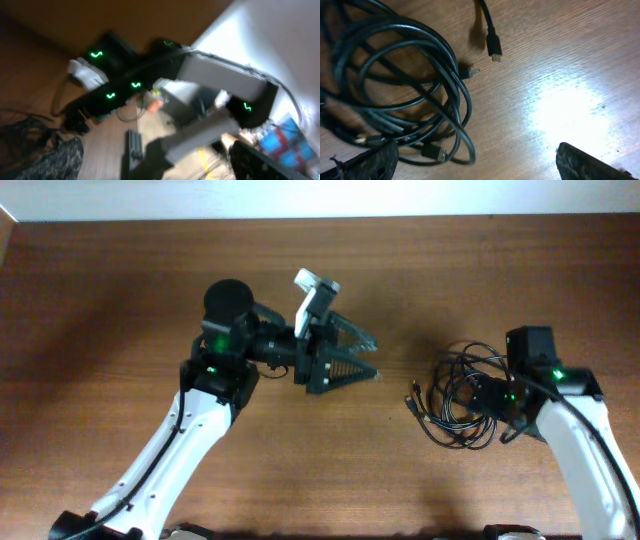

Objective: Untangle cables

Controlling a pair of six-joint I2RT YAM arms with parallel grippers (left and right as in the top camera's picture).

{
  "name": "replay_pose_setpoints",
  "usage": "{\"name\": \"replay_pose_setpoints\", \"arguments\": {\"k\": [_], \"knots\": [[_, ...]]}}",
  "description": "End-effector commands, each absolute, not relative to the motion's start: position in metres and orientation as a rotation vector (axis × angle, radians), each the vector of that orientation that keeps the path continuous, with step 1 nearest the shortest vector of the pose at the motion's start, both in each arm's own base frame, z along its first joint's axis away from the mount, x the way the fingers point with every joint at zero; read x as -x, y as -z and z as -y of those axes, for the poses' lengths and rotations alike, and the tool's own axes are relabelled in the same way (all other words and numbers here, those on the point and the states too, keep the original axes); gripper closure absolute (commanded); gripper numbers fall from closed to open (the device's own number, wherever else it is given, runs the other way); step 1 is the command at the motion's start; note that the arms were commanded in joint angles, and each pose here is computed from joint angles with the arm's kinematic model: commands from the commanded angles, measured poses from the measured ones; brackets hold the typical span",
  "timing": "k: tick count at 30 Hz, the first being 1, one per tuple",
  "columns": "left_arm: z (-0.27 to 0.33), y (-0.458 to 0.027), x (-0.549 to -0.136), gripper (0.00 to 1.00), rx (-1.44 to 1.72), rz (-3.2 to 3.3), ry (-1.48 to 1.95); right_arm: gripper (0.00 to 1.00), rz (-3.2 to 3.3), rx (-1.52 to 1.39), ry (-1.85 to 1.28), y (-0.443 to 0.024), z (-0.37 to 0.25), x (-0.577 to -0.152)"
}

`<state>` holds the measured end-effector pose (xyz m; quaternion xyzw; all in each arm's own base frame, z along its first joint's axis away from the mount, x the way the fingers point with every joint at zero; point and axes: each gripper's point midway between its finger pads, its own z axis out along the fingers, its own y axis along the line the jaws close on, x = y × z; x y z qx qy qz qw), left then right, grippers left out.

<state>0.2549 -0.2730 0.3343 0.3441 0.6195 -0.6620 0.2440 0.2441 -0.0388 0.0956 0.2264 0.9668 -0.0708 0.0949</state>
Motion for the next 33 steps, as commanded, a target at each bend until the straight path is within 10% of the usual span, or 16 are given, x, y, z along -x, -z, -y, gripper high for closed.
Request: {"name": "replay_pose_setpoints", "arguments": {"k": [1,11,20,24,33], "knots": [[0.258,-0.276,-0.323,0.00,-0.633,-1.905,1.405,0.03,-2.950,-0.584,0.152,-0.077,0.031,-0.251],[0.191,-0.174,-0.353,0.01,-0.324,-2.353,0.758,0.16,-3.038,-0.428,0.070,-0.045,0.020,-0.266],[0.190,-0.171,-0.350,0.01,-0.320,-2.372,0.756,0.86,-3.076,-0.255,-0.081,-0.018,0.003,-0.282],[0.190,-0.171,-0.350,0.01,-0.321,-2.373,0.758,0.96,-3.011,-0.230,-0.233,-0.022,-0.013,-0.298],[0.194,-0.266,-0.289,0.16,-0.760,-1.999,0.740,0.96,-2.320,0.387,-0.456,-0.211,-0.065,-0.335]]}}
